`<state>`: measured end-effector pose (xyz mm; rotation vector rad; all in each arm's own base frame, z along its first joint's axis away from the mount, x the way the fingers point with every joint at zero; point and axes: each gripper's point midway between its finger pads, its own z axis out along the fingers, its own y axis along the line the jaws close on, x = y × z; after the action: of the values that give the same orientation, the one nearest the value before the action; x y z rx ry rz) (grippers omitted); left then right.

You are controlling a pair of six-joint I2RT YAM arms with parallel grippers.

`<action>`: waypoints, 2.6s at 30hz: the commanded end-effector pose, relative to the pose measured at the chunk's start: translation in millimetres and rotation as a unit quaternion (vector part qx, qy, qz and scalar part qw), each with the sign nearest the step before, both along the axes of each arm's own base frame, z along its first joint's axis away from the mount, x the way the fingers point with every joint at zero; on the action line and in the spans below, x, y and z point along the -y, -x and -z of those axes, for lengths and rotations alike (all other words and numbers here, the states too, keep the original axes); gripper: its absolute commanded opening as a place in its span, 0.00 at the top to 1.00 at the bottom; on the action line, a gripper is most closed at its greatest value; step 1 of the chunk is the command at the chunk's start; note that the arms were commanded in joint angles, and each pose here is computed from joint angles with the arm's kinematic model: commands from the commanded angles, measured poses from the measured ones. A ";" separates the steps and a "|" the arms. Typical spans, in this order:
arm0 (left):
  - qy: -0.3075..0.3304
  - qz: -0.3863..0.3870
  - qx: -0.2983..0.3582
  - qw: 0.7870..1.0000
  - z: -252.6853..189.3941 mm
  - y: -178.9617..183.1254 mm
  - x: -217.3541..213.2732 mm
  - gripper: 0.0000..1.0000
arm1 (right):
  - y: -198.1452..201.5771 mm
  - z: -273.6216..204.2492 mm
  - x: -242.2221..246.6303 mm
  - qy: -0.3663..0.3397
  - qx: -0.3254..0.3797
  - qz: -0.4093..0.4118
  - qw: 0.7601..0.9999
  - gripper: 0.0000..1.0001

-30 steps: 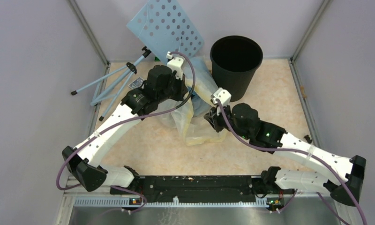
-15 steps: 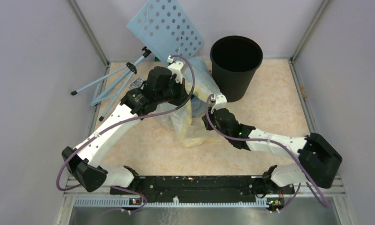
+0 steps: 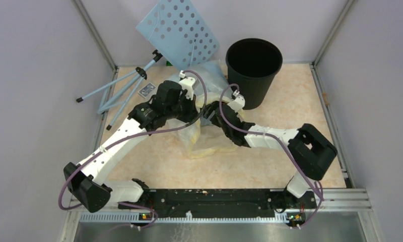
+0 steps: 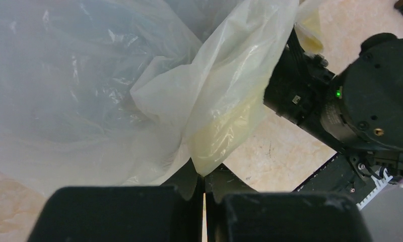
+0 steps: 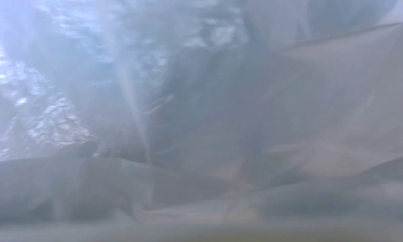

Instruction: Put the trash bags into the trash bin

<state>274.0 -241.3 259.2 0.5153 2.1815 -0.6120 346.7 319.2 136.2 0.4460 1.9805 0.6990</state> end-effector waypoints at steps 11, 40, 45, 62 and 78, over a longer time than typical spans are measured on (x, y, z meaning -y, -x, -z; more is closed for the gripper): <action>0.029 -0.029 0.022 0.999 -0.4 -12.5 -2.1 1.00 | -60.1 24.2 18.0 -0.017 -0.026 0.122 0.992 0.35; 0.028 -0.080 -0.024 0.996 63.8 -56.2 -10.6 1.00 | 79.8 -97.3 9.1 -0.018 0.137 -0.280 0.950 1.00; 0.022 -0.078 -0.043 0.996 83.1 -63.8 -5.7 1.00 | 116.6 -116.5 22.9 -0.002 0.158 -0.339 0.928 1.00; 0.004 -0.079 -0.124 0.989 140.0 -20.0 -21.0 1.00 | 127.4 -167.0 117.0 0.096 0.128 -0.197 0.967 1.00; -0.038 -0.149 -0.101 0.983 142.4 -19.6 -53.9 1.00 | 178.5 -169.7 72.9 0.046 0.170 -0.386 0.905 1.00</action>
<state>279.8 -191.0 100.5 0.2248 2.4878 -0.4598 183.5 204.6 277.4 -0.2644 1.8703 0.8941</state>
